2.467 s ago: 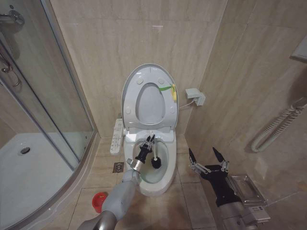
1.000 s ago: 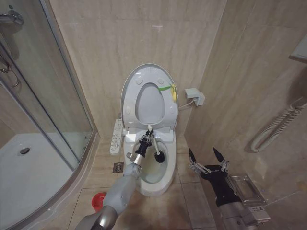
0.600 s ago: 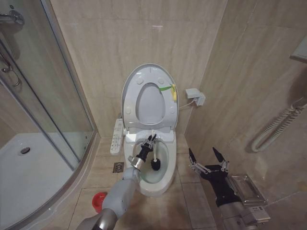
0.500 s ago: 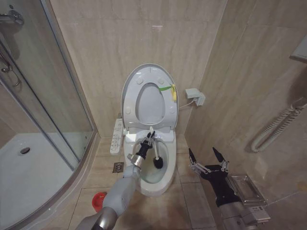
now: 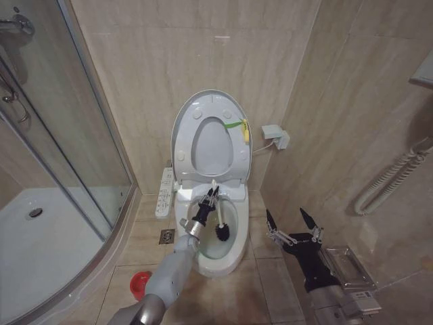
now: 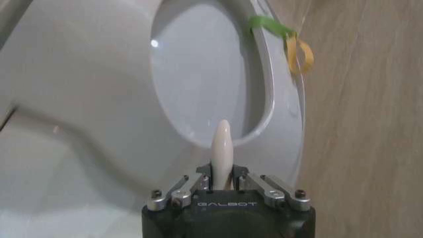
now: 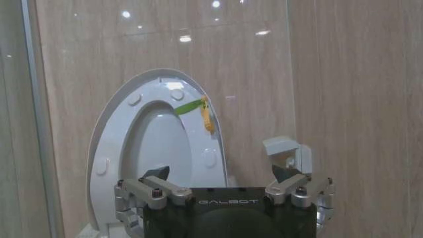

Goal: Open the toilet lid, clean the toilet bowl with a toilet brush, close the toilet lid, and flush.

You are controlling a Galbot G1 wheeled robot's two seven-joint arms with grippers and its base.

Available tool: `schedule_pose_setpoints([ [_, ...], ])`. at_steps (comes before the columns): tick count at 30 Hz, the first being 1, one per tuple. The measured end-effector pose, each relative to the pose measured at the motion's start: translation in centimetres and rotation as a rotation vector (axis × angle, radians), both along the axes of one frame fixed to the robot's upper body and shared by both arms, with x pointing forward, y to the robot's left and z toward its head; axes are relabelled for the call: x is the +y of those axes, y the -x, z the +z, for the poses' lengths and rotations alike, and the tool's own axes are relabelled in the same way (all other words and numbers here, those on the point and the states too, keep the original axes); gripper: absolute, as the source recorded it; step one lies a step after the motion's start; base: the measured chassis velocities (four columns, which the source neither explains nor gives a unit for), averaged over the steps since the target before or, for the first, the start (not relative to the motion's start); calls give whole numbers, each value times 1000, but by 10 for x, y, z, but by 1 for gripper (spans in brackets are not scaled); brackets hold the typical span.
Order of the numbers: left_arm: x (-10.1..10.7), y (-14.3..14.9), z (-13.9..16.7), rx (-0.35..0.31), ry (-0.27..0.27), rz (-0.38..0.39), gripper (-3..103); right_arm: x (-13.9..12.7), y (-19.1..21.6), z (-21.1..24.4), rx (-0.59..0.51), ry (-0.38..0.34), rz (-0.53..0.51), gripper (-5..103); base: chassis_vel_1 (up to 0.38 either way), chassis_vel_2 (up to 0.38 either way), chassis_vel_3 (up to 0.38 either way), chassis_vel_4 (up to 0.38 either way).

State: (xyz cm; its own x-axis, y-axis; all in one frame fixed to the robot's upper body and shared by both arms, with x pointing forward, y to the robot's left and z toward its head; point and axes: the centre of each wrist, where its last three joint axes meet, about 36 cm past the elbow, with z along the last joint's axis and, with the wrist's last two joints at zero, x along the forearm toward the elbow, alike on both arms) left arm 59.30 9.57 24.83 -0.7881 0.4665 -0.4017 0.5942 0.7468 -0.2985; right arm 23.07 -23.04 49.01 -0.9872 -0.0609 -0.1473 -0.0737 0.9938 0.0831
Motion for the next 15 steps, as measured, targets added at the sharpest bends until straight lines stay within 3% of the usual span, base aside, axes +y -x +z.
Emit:
schedule_pose_setpoints([
  [3,0,-5,5,-8,5,5,20,0,0,0,0,0,0,100,0,0,0,0],
  [10,-2,15,-16,23,-51,-40,20,0,0,0,0,0,0,100,0,0,0,0],
  [15,-4,8,-5,2,-46,-45,20,0,0,0,0,0,0,100,0,0,0,0],
])
